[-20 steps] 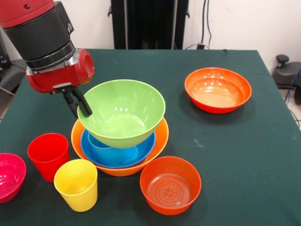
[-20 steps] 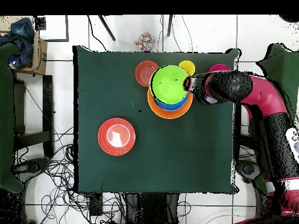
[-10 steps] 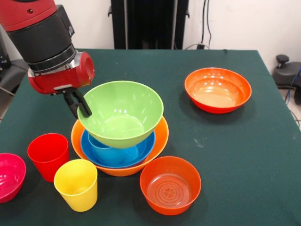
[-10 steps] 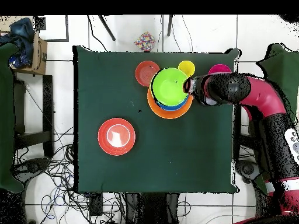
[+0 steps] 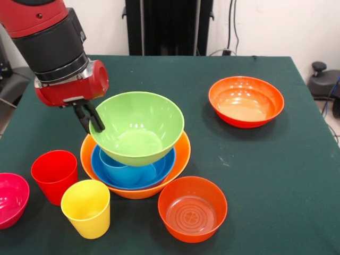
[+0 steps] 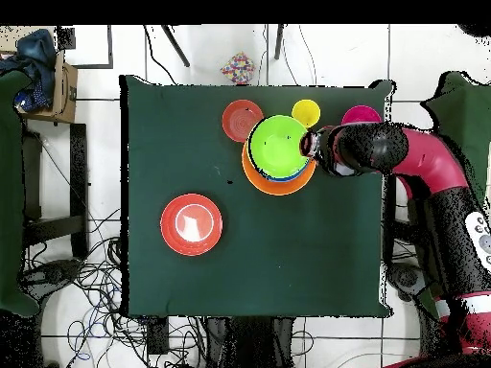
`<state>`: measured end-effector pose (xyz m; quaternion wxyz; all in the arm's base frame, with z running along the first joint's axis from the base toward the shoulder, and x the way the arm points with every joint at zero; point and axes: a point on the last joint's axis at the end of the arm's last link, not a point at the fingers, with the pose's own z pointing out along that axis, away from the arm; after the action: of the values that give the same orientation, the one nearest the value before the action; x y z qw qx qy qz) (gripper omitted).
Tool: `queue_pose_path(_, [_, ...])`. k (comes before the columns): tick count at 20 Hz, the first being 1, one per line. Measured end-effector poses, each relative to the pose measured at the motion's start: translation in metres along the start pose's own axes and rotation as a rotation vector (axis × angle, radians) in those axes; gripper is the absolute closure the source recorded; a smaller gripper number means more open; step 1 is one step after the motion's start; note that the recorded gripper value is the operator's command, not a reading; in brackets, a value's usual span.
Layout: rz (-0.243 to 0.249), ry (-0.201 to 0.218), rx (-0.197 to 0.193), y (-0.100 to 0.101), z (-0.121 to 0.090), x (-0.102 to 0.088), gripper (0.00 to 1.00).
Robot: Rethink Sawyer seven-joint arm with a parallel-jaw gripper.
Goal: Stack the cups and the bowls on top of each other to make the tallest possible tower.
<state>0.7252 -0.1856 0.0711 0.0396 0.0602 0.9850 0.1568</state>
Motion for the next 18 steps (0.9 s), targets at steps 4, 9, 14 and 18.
queue_pose_path(4, [-0.008, 0.012, -0.001, 0.0031, 0.0036, 0.0054, 1.0])
queue_pose_path(9, [-0.011, 0.016, -0.002, 0.0043, 0.0043, 0.0072, 1.0])
queue_pose_path(14, [-0.011, 0.016, -0.002, 0.004, 0.0038, 0.0078, 1.0])
queue_pose_path(18, [-0.011, 0.017, -0.002, 0.0036, 0.0038, 0.0085, 1.0])
